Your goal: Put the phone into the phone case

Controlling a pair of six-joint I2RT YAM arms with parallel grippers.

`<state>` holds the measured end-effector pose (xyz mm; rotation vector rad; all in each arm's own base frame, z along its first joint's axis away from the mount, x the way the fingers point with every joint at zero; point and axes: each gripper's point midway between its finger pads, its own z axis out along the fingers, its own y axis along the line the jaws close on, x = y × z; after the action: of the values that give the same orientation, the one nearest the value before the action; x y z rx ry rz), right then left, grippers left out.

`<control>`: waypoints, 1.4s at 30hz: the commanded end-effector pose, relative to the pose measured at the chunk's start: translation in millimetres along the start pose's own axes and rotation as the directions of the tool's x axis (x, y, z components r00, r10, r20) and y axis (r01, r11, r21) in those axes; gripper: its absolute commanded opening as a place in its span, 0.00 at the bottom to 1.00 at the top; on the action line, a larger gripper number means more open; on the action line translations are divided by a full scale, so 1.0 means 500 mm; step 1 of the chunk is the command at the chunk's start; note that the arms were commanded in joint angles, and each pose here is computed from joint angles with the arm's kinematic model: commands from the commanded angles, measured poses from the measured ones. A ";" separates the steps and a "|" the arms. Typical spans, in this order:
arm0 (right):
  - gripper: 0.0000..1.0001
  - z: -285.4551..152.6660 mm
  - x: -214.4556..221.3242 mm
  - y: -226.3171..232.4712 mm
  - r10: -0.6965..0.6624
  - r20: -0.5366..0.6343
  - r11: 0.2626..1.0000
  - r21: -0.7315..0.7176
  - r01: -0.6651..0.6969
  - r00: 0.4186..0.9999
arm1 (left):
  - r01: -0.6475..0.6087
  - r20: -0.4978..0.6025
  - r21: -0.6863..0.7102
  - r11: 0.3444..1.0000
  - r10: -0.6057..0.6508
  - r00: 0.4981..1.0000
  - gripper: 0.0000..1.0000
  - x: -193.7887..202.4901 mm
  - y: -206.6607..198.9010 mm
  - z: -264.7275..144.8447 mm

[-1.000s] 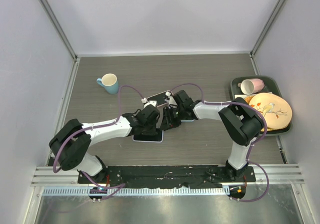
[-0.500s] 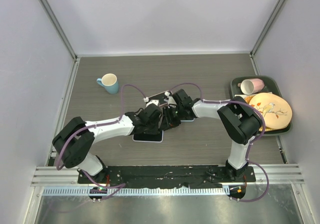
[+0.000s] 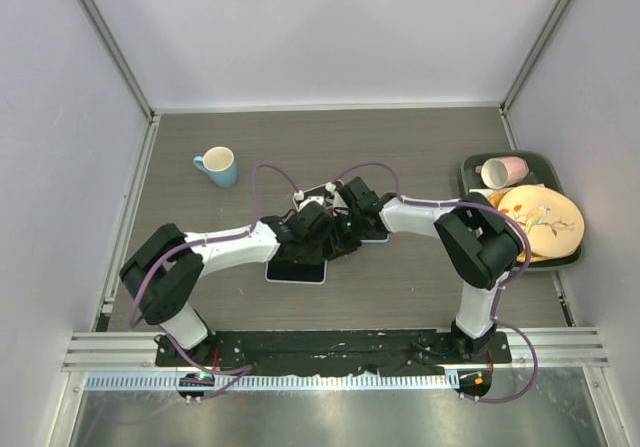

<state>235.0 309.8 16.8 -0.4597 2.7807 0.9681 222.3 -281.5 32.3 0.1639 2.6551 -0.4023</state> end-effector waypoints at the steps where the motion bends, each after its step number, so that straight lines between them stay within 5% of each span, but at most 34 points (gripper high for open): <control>1: 0.31 0.013 0.109 -0.171 0.035 -0.151 0.928 0.371 0.023 0.988 | -0.005 -0.076 -0.043 0.999 0.002 0.997 0.06 0.034 0.017 0.013; 9: 0.20 -0.001 0.110 -0.183 -0.001 -0.149 0.860 0.504 0.077 0.989 | -0.001 -0.069 -0.042 0.999 -0.002 0.998 0.06 0.030 0.014 0.012; 15: 0.20 0.000 0.099 -0.159 -0.014 -0.134 0.877 0.475 0.077 0.991 | -0.012 -0.052 -0.045 0.999 0.010 0.999 0.07 0.017 0.011 0.009; 22: 0.24 -0.006 0.071 -0.113 -0.038 -0.089 0.914 0.400 0.071 0.995 | -0.014 -0.001 -0.066 0.998 0.014 1.000 0.09 -0.007 0.018 -0.011; 29: 0.31 -0.037 0.020 -0.070 -0.067 0.018 0.927 0.372 0.055 0.998 | 0.020 0.174 -0.055 0.998 -0.011 0.985 0.16 -0.071 0.026 -0.087; 34: 0.42 -0.079 -0.028 -0.013 -0.085 0.146 0.952 0.304 0.037 0.986 | 0.058 0.264 -0.032 0.998 -0.047 0.963 0.28 -0.087 0.050 -0.140; 39: 0.57 -0.129 -0.056 0.008 -0.058 0.268 0.973 0.232 -0.006 0.962 | 0.124 0.301 0.031 0.992 -0.127 0.945 0.63 -0.083 0.097 -0.183; 42: 0.64 -0.157 -0.059 0.025 -0.037 0.306 0.987 0.158 -0.013 0.951 | 0.177 0.280 0.101 0.979 -0.198 0.939 0.70 -0.069 0.125 -0.192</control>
<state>243.5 276.4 60.6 -0.3517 2.6542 0.6202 229.8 -211.5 116.1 -0.0489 2.3786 -0.4498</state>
